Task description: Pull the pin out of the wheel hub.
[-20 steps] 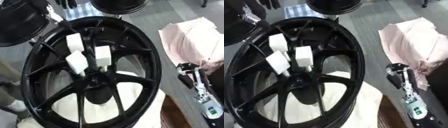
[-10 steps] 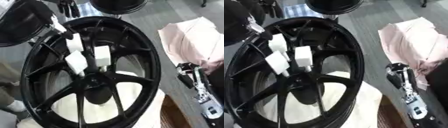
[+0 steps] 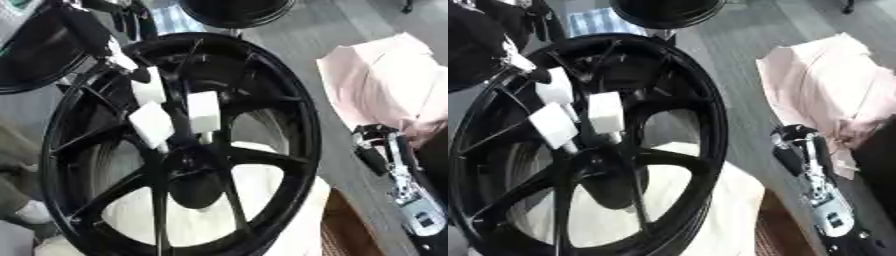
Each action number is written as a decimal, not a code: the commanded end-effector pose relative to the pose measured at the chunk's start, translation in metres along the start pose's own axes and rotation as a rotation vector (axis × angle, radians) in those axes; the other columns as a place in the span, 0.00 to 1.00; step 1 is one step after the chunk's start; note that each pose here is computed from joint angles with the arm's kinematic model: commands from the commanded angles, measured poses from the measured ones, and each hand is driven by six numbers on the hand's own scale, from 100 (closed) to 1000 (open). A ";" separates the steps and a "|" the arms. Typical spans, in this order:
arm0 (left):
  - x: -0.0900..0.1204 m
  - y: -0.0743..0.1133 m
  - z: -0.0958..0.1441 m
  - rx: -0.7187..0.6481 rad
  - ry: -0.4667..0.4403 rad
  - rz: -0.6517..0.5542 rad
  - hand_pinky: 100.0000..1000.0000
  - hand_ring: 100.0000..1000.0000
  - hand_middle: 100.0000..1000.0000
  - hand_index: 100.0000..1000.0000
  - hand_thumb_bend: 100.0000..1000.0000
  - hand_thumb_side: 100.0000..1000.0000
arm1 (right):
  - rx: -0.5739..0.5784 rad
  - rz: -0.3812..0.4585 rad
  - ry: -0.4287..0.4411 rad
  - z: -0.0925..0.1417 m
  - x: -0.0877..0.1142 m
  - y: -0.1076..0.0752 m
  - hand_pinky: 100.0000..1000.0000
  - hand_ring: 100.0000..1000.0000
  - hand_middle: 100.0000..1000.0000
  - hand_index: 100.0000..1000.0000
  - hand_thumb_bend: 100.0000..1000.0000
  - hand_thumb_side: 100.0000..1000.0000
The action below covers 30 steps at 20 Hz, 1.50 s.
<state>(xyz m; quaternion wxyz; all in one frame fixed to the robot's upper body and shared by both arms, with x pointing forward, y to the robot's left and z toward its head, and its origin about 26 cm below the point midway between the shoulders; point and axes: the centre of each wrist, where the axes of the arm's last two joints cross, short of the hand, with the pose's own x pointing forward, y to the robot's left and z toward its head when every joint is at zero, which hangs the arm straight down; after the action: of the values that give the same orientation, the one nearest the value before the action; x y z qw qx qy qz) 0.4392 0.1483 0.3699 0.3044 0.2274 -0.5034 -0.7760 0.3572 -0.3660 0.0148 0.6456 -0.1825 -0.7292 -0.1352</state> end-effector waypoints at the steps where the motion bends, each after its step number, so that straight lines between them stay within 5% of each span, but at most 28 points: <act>1: 0.002 0.007 0.006 0.018 0.018 -0.012 0.75 0.70 0.67 0.79 0.55 0.48 | -0.002 0.018 -0.040 -0.008 0.013 -0.007 0.64 0.64 0.44 0.60 0.00 0.55; 8: 0.010 0.002 -0.004 -0.001 0.007 -0.014 0.74 0.67 0.64 0.78 0.55 0.45 | 0.003 0.016 -0.041 -0.009 0.014 -0.005 0.64 0.64 0.44 0.60 0.00 0.55; 16: 0.016 -0.001 -0.006 -0.024 0.044 -0.100 0.69 0.61 0.56 0.72 0.44 0.38 | 0.004 0.014 -0.042 -0.009 0.014 -0.005 0.64 0.64 0.44 0.60 0.00 0.55; 24: 0.018 -0.005 0.001 -0.057 0.105 -0.190 0.69 0.65 0.60 0.78 0.52 0.50 | 0.001 0.018 -0.042 -0.009 0.014 -0.007 0.64 0.64 0.44 0.60 0.00 0.55; 30: 0.015 -0.005 0.005 -0.054 0.136 -0.221 0.65 0.56 0.51 0.69 0.53 0.50 | -0.003 0.019 -0.041 -0.009 0.014 -0.008 0.64 0.64 0.44 0.60 0.00 0.55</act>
<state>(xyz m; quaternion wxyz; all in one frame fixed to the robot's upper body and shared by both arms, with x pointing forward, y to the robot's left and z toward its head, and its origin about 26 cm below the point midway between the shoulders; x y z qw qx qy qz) 0.4269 0.1334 0.3524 0.2596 0.3054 -0.4303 -0.8088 0.3575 -0.3660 0.0152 0.6461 -0.1820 -0.7290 -0.1341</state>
